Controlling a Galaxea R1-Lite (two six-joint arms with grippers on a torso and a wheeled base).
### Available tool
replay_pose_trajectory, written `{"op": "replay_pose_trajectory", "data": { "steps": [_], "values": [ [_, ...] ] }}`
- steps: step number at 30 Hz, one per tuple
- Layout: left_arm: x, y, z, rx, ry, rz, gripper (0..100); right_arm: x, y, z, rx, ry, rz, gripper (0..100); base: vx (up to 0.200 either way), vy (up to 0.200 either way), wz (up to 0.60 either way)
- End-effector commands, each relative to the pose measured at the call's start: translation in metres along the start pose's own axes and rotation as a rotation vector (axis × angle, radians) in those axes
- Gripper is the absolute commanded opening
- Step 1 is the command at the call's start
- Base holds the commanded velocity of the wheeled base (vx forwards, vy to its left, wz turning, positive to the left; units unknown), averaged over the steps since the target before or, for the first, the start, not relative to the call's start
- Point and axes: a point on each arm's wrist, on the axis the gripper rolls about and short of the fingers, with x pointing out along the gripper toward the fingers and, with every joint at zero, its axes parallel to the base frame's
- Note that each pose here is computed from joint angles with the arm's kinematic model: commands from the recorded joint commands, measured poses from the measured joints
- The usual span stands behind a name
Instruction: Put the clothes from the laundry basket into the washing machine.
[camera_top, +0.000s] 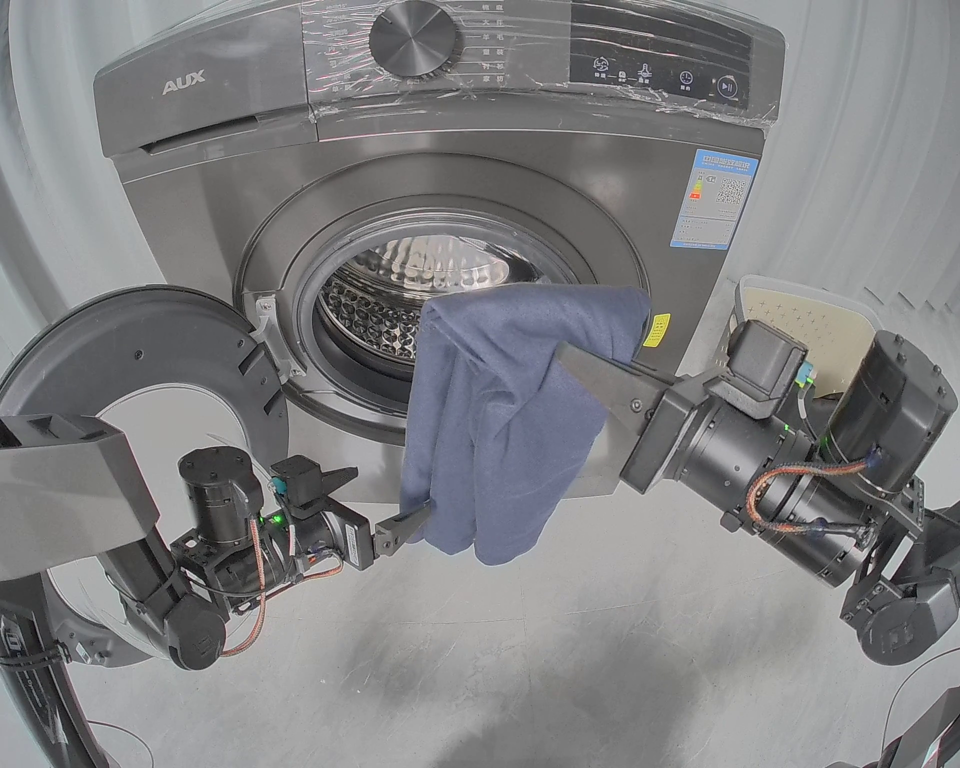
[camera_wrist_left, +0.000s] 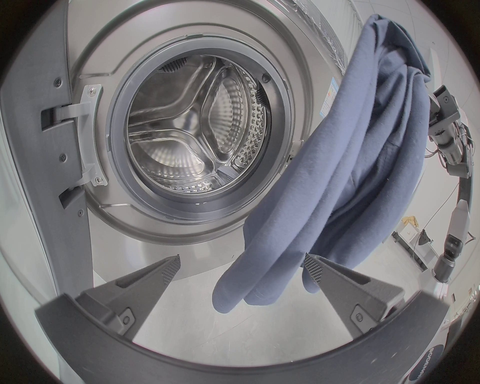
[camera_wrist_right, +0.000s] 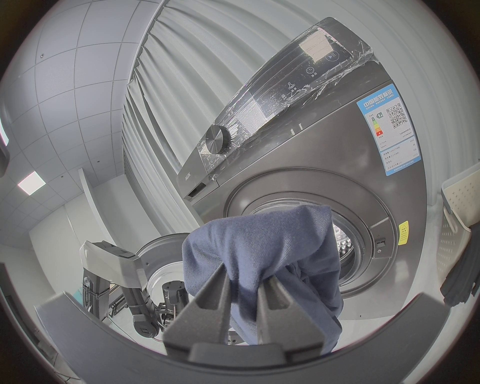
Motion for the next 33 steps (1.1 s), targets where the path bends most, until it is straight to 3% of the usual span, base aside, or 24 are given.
{"op": "replay_pose_trajectory", "data": {
  "steps": [1, 10, 22, 33],
  "values": [
    [0.003, 0.004, -0.001, -0.002, -0.002, 0.012, 100, -0.001, 0.0, 0.0, -0.002, 0.001, 0.0, 0, 0.0, 0.0, 0.0],
    [0.013, 0.017, -0.001, -0.009, -0.03, 0.046, 100, -0.001, 0.0, 0.0, -0.003, 0.001, 0.0, 0, 0.0, 0.0, 0.0],
    [0.033, 0.016, -0.008, -0.006, -0.042, 0.03, 100, 0.0, 0.003, -0.002, -0.004, 0.005, 0.011, 0, 0.0, 0.0, 0.0],
    [0.043, -0.002, -0.012, -0.001, -0.057, -0.044, 100, 0.001, 0.003, -0.003, -0.004, 0.008, 0.009, 0, 0.0, 0.0, 0.0]
  ]
}}
